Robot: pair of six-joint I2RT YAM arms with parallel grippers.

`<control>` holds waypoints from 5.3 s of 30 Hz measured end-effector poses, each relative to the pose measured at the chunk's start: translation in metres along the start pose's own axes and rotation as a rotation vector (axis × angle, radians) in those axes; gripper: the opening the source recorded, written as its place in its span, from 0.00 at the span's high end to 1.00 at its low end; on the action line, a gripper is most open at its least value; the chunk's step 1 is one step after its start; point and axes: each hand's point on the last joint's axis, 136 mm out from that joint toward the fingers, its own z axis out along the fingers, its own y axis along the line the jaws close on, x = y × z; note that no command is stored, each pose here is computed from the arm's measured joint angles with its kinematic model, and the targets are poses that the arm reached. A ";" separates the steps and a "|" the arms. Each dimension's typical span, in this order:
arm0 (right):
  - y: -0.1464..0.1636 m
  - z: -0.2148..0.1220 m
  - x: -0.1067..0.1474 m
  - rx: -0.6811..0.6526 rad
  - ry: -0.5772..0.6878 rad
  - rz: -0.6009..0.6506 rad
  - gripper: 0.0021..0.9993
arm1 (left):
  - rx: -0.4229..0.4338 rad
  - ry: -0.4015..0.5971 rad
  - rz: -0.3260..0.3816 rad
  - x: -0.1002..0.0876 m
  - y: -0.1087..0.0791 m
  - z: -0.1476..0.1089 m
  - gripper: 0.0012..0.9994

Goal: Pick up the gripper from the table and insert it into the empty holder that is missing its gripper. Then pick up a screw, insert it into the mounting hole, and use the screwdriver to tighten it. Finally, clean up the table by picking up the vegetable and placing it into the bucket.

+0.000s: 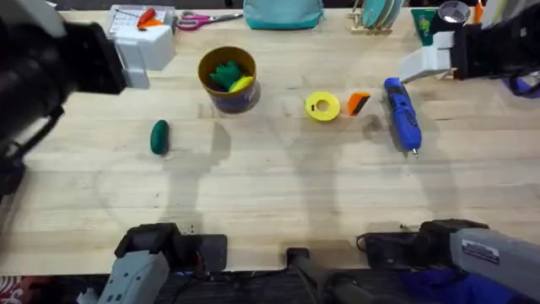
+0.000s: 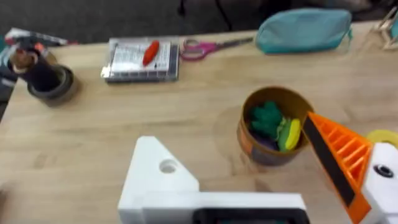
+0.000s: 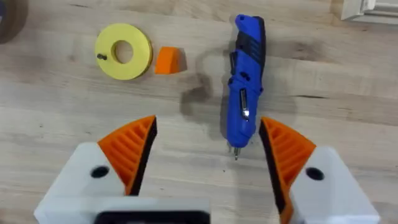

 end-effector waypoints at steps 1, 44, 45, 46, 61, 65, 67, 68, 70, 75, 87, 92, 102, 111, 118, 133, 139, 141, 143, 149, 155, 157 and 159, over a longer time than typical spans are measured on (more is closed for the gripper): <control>0.000 0.000 0.000 0.000 0.000 0.000 0.00 | 0.003 -0.017 0.002 0.001 -0.001 -0.001 0.01; 0.000 0.000 0.000 0.000 0.000 0.000 0.00 | 0.662 -0.545 0.247 0.126 -0.132 -0.012 0.01; 0.000 0.000 0.000 0.000 0.000 0.000 0.00 | 0.705 -0.546 0.258 0.128 -0.138 -0.017 0.01; 0.000 0.000 0.000 0.000 0.000 0.000 0.00 | 0.740 -0.546 0.266 0.130 -0.143 -0.020 0.01; 0.000 0.000 0.000 0.000 0.000 0.000 0.00 | 1.074 -0.372 0.240 0.176 -0.182 -0.047 0.01; 0.000 0.000 0.000 0.000 0.000 0.000 0.00 | 1.093 -0.372 0.254 0.179 -0.184 -0.049 0.01; 0.000 0.000 0.000 0.000 0.000 0.000 0.00 | 1.094 -0.375 0.260 0.179 -0.184 -0.049 0.01; 0.000 0.000 0.000 0.000 0.000 0.000 0.00 | 1.096 -0.377 0.262 0.179 -0.184 -0.050 0.01; 0.000 0.000 0.000 0.000 0.000 0.000 0.00 | 1.098 -0.379 0.266 0.179 -0.184 -0.050 0.01; 0.000 0.000 0.000 0.000 0.000 0.000 0.00 | 1.100 -0.369 0.250 0.179 -0.184 -0.050 0.01; 0.000 0.000 0.000 0.000 0.000 0.000 0.00 | 1.080 -0.327 0.171 0.177 -0.182 -0.045 0.01; 0.000 0.000 0.000 0.000 0.000 0.000 0.00 | 1.079 -0.325 0.167 0.177 -0.182 -0.045 0.01; 0.000 0.000 0.000 0.000 0.000 0.000 0.00 | 1.079 -0.323 0.165 0.177 -0.182 -0.045 0.01; 0.000 0.000 0.000 0.000 0.000 0.000 0.00 | 1.079 -0.323 0.165 0.177 -0.182 -0.045 0.01; 0.000 0.000 0.000 0.000 0.000 0.000 0.00 | 1.079 -0.323 0.165 0.177 -0.182 -0.045 0.01; 0.012 0.000 -0.008 -0.065 -0.033 -0.002 0.01 | 1.079 -0.323 0.165 0.177 -0.182 -0.045 0.01; 0.037 -0.009 0.006 -0.137 0.027 -0.018 0.00 | 1.079 -0.323 0.165 0.177 -0.182 -0.045 0.01; 0.046 -0.017 0.005 -0.151 0.026 -0.024 0.00 | 1.079 -0.323 0.165 0.177 -0.182 -0.045 0.01; 0.056 -0.025 0.003 -0.163 0.020 -0.031 0.00 | 1.079 -0.323 0.165 0.177 -0.182 -0.045 0.01; 0.078 -0.026 0.000 -0.152 0.085 -0.041 0.00 | 1.079 -0.323 0.165 0.177 -0.182 -0.045 0.01; 0.081 -0.009 0.000 -0.110 0.151 0.004 0.00 | 1.079 -0.323 0.165 0.177 -0.182 -0.045 0.01; 0.080 -0.005 0.000 -0.099 0.163 0.012 0.00 | 1.079 -0.323 0.165 0.177 -0.182 -0.045 0.01; 0.078 -0.004 0.002 -0.087 0.172 0.017 0.00 | 1.079 -0.323 0.165 0.177 -0.182 -0.045 0.01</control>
